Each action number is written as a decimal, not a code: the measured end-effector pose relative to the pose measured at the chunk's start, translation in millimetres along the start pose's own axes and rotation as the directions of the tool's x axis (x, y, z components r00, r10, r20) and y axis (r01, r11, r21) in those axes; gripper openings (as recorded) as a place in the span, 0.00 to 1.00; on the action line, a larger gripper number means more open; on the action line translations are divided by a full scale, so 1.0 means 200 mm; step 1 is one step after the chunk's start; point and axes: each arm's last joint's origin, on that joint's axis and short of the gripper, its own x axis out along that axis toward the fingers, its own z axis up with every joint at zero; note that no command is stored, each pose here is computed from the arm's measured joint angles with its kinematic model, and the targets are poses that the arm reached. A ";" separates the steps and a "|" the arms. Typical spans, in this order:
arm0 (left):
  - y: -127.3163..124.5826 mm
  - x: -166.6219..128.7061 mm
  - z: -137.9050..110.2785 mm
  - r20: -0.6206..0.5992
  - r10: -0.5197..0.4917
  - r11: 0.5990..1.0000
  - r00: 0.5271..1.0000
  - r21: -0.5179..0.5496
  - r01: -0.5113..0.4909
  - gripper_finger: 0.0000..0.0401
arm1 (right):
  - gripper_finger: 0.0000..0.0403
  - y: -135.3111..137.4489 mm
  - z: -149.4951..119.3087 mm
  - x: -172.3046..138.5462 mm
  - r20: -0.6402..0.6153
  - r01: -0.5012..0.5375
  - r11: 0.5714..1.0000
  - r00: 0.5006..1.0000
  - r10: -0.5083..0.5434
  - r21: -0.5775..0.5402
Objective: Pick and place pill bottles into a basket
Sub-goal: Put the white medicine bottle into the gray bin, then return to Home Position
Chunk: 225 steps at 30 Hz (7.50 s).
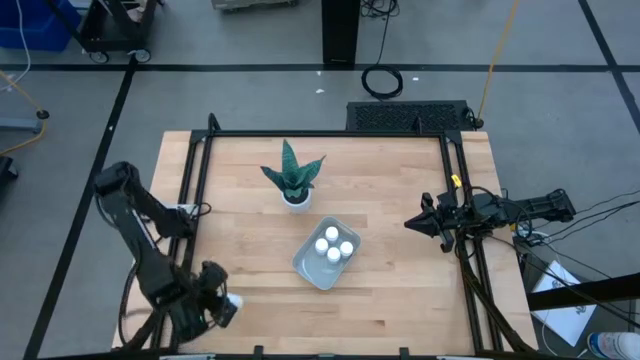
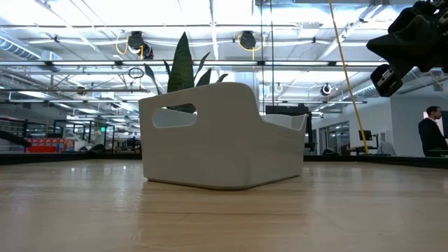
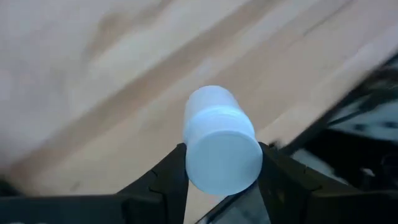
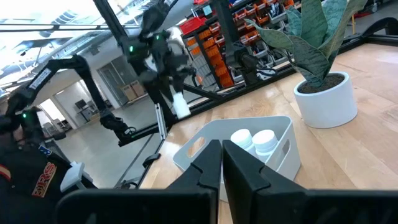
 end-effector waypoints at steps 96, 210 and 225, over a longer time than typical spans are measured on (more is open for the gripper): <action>-0.69 0.42 1.22 -0.159 0.189 0.760 0.969 0.649 -0.042 0.41 | 0.02 0.00 0.00 0.00 0.000 0.000 1.000 1.000 0.000 0.000; 0.78 0.20 0.73 0.413 -0.797 0.466 0.440 0.884 0.015 0.16 | 0.02 0.00 0.00 0.00 0.000 0.000 1.000 1.000 0.000 0.000; 0.81 0.21 0.73 0.485 -0.793 0.534 0.368 0.845 0.038 0.16 | 0.02 0.00 0.00 0.00 0.000 0.000 1.000 1.000 0.000 0.000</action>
